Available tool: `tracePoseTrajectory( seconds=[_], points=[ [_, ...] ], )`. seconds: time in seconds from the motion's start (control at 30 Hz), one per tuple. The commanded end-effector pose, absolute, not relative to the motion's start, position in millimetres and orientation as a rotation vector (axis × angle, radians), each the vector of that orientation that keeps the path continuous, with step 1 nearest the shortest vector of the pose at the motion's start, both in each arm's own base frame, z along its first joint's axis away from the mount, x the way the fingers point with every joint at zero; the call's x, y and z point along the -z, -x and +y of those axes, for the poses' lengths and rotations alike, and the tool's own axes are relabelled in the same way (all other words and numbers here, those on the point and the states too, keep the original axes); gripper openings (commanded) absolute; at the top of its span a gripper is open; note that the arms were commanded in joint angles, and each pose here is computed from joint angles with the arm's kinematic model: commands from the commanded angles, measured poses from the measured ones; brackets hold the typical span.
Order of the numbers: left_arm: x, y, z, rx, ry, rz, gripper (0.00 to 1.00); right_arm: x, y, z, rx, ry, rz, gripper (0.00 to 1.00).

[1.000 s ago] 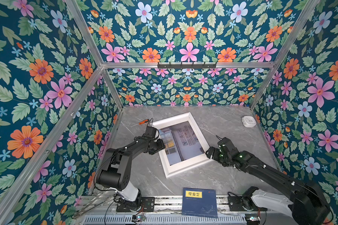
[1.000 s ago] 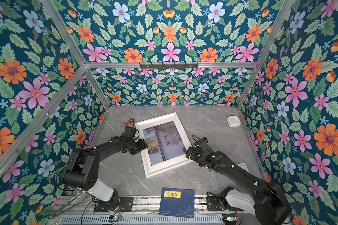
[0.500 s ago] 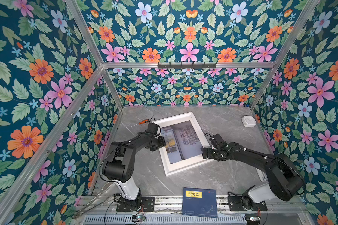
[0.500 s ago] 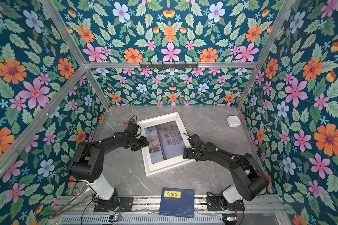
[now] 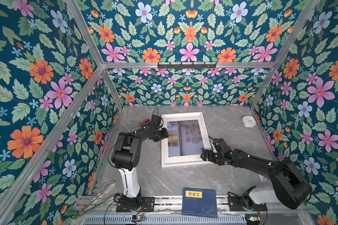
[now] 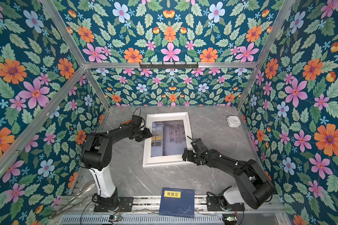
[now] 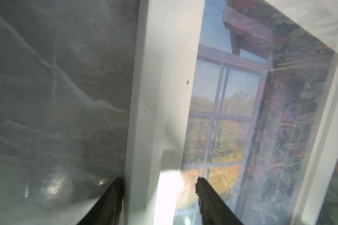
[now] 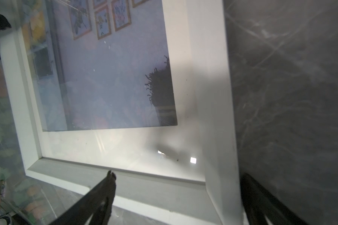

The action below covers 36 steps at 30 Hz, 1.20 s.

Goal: Put the photo into the frame

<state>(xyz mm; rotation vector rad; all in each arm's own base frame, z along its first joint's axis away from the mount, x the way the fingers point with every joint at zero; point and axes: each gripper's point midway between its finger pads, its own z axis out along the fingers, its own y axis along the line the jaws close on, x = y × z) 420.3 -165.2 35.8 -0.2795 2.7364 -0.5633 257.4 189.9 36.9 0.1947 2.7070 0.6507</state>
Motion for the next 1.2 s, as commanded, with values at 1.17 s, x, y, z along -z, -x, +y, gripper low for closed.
tracePoseTrajectory(
  seconds=[1.17],
  points=[
    [-140.5,-424.9,-102.8,0.159,0.016,2.389,0.99,-146.0,-310.2,54.3,-0.101,-0.21,2.163,0.99]
  ],
)
